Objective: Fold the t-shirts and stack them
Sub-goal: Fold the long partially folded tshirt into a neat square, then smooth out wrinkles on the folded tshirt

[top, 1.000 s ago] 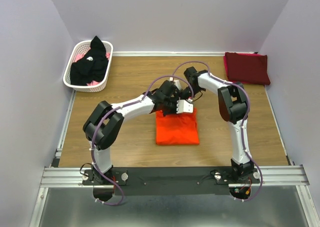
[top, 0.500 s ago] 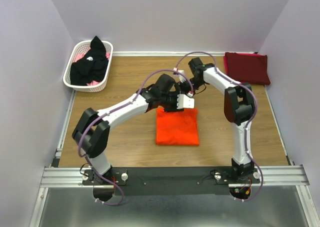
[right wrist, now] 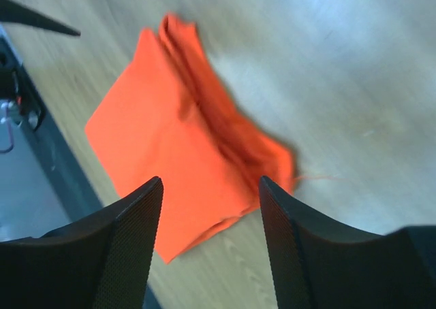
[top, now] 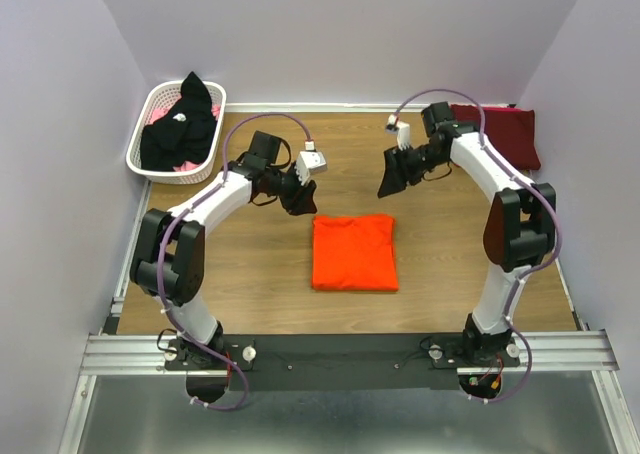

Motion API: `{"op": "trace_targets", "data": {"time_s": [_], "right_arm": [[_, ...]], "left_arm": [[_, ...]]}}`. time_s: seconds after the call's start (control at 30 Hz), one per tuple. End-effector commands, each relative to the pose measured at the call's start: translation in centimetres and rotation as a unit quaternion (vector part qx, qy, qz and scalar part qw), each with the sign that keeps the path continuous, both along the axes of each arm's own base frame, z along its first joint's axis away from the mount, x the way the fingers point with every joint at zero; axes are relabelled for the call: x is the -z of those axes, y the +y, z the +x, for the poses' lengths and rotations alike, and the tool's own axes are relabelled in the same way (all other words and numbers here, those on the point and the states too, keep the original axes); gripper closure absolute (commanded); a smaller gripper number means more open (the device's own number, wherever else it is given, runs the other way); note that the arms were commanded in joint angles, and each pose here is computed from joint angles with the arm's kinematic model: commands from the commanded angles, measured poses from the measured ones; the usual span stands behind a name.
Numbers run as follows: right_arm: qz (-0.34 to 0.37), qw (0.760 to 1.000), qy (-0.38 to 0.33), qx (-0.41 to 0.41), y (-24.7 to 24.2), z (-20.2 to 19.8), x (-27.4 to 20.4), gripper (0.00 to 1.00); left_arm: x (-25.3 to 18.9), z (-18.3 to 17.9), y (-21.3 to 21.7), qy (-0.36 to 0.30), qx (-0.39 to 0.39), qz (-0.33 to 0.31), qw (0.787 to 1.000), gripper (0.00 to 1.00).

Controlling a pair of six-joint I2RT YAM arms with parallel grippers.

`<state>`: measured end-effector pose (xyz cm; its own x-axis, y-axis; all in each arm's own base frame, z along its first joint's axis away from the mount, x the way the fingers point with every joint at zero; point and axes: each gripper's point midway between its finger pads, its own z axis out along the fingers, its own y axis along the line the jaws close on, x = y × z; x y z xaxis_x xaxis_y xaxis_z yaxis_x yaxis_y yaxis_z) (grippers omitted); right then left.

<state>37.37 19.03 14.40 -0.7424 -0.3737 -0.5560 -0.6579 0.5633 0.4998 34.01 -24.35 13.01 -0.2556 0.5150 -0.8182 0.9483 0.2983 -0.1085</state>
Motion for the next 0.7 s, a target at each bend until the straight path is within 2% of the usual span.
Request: {"op": "trace_targets", "data": {"time_s": [0.0, 0.3, 0.53, 0.67], "right_arm": [[0.003, 0.997, 0.072, -0.009, 0.3, -3.2, 2.9, 0.36], [-0.003, 0.995, 0.101, -0.013, 0.0, -4.6, 5.4, 0.43], [0.002, 0.993, 0.115, -0.017, 0.1, -5.1, 6.1, 0.45], [0.0, 0.991, 0.131, -0.02, 0.0, -5.8, 7.0, 0.46]], "left_arm": [[1.9, -1.7, -0.6, 0.093, -0.006, -0.038, 0.995, 0.48], [6.2, -1.6, -0.3, 0.155, -0.016, -0.021, 0.988, 0.48], [6.9, -1.5, -0.4, 0.166, -0.014, -0.016, 0.986, 0.5], [6.9, -1.7, -0.4, 0.167, -0.011, -0.019, 0.986, 0.54]]}}
